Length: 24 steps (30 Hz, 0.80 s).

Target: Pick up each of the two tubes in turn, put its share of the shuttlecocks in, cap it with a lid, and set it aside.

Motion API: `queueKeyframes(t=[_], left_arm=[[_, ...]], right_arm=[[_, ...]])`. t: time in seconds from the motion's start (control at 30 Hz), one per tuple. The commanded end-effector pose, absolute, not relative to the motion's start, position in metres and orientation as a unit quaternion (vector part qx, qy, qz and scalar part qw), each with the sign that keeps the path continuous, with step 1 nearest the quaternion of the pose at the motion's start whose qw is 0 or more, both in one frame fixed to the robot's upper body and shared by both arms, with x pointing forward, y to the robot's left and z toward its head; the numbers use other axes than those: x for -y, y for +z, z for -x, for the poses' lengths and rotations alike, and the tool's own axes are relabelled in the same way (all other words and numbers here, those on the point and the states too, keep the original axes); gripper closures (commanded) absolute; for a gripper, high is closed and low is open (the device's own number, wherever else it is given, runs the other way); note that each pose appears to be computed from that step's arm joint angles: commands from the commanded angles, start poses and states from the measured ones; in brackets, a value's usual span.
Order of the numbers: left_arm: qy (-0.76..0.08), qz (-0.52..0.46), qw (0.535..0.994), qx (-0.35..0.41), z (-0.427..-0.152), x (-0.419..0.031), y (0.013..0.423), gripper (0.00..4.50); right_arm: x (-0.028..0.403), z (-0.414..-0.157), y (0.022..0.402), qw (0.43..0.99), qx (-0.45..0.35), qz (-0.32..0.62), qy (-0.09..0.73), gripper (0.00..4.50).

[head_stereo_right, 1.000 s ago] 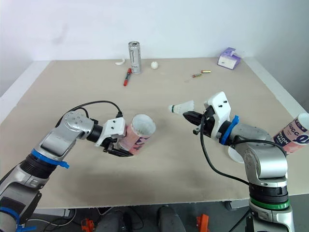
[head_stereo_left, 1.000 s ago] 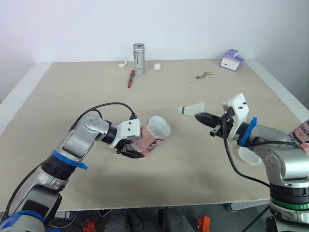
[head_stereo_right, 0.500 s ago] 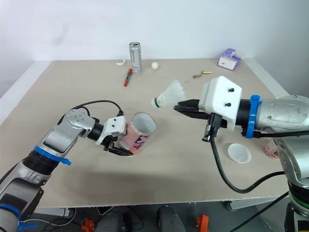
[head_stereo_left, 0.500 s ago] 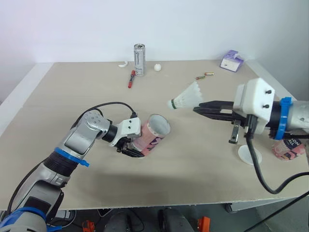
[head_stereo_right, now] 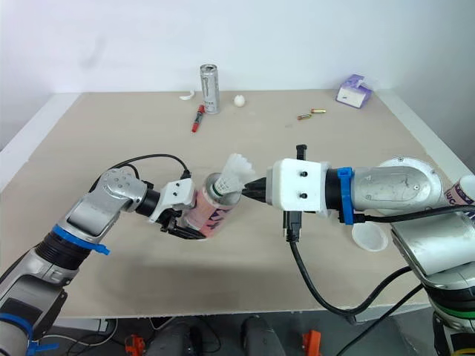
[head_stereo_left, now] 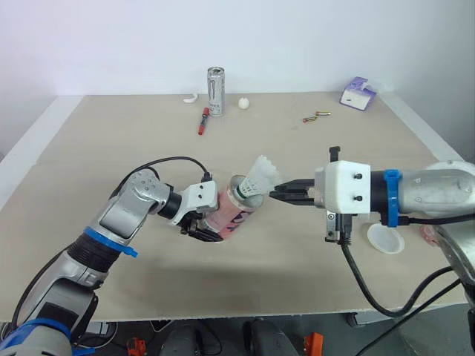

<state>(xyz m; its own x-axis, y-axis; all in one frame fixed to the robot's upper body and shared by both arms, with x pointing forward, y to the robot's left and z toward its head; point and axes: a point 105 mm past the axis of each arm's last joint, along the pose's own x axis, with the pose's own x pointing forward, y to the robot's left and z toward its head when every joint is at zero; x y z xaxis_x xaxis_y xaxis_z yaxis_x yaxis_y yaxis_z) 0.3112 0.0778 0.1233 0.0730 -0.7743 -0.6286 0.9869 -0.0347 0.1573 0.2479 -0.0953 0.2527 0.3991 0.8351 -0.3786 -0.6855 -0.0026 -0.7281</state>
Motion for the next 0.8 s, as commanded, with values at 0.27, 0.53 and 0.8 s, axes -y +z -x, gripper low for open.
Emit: queueKeyframes(t=[0.27, 0.53, 0.8], left_arm=[[-0.649, -0.289, 0.666, -0.230, -0.307, -0.087, 0.101, 1.52], [-0.650, -0.299, 0.662, -0.223, -0.309, -0.086, 0.102, 1.52], [-0.655, -0.326, 0.650, -0.206, -0.311, -0.082, 0.106, 1.52]], right_arm=[[0.087, -0.243, 0.269, 0.697, 0.104, 0.435, 0.561, 1.82], [0.102, -0.251, 0.290, 0.753, 0.092, 0.330, 0.562, 0.07], [0.109, -0.278, 0.289, 0.763, 0.057, 0.309, 0.565, 0.56]])
